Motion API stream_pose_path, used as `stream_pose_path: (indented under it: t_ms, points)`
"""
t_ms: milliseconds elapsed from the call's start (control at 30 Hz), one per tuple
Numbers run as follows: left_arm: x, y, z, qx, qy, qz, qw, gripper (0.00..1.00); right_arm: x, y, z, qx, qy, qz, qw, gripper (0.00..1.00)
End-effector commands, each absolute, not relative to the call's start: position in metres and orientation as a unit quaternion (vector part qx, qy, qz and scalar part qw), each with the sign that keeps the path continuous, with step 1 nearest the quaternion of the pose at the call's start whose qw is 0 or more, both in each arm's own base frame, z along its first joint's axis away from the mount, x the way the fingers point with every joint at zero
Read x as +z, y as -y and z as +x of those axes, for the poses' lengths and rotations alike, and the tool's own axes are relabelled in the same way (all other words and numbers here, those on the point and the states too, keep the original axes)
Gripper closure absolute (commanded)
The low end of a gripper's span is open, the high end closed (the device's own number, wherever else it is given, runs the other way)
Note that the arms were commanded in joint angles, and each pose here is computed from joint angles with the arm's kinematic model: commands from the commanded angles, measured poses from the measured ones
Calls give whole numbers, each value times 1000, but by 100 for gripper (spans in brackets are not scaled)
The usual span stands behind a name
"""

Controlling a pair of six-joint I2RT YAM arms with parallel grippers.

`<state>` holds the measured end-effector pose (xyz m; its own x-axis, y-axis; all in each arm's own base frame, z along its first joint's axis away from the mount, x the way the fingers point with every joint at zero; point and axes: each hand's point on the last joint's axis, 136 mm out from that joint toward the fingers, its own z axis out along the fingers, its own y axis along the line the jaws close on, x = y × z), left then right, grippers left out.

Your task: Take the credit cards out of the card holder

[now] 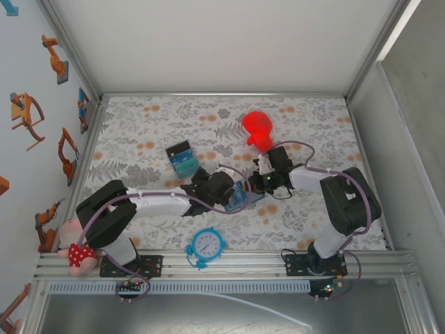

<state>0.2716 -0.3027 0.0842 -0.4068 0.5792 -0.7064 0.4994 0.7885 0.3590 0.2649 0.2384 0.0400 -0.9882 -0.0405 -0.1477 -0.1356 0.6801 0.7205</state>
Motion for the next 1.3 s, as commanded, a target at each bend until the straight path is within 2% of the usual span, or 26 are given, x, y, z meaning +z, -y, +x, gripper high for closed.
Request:
stream_pose_path:
  t_ms: [0,433,900,1033,1267]
  points:
    - [95,324,279,39,-822,337,457,3,49,-236,271,393,-915,-55,75,100]
    - [60,333,280,55,-827,365,425,3,51,-232,270,382,-919,-59,78,100]
    - [49,325,277,70,-830,371,411,3,60,-220,274,378,-920,-51,92,100]
    - [46,326,276,68,-832,371,408,3,65,-229,273,415,-904,-45,92,89]
    - [42,324,274,68,-835,370,402,3,66,-236,271,448,-888,-37,97,80]
